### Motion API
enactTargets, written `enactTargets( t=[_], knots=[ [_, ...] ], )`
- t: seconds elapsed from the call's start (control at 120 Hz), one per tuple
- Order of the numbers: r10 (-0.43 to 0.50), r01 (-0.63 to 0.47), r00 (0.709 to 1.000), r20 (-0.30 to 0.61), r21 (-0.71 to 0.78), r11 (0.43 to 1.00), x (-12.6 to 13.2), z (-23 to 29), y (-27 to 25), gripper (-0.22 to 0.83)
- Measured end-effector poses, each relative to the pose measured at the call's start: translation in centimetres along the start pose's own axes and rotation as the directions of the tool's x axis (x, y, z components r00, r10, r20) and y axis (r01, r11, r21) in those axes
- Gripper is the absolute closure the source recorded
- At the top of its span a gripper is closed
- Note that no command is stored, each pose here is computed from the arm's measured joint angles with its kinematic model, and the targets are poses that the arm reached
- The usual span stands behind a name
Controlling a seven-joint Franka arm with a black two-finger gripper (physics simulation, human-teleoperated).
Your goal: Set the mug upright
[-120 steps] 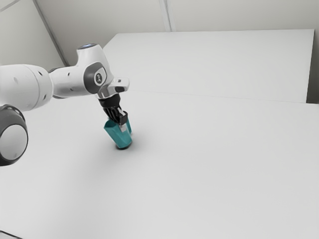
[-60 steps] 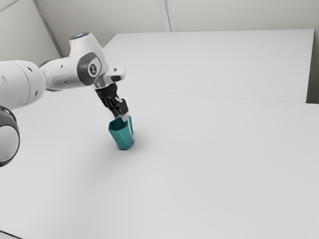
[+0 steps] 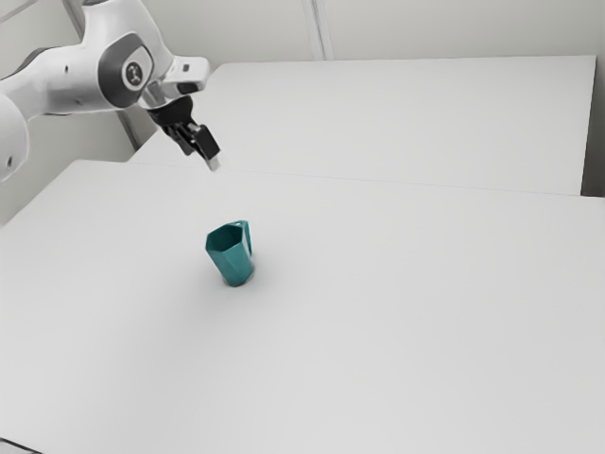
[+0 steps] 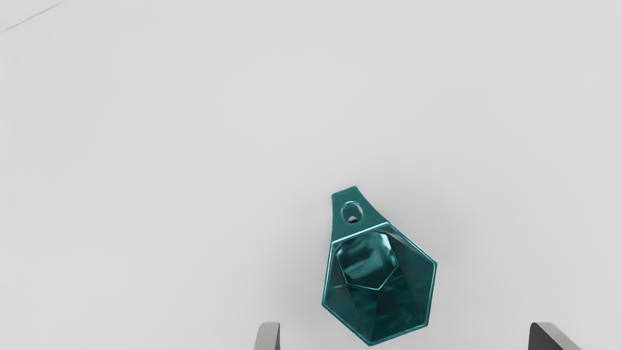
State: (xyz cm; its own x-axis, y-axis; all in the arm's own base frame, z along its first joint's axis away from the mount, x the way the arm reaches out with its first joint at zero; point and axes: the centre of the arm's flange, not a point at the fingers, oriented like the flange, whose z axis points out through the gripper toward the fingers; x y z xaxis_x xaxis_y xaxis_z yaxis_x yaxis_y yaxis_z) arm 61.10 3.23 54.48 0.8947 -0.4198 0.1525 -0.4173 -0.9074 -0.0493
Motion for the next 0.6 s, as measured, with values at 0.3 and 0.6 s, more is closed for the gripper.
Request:
enactTargets(
  t=[0.3,0.6],
  knots=[
    [-0.034,0.032,0.999,0.011,0.095,0.995,-1.9,-7.2,-0.5,0.03],
    [-0.114,0.109,0.993,0.032,0.133,0.985,-3.7,-12.3,-0.4,0.02]
  ],
)
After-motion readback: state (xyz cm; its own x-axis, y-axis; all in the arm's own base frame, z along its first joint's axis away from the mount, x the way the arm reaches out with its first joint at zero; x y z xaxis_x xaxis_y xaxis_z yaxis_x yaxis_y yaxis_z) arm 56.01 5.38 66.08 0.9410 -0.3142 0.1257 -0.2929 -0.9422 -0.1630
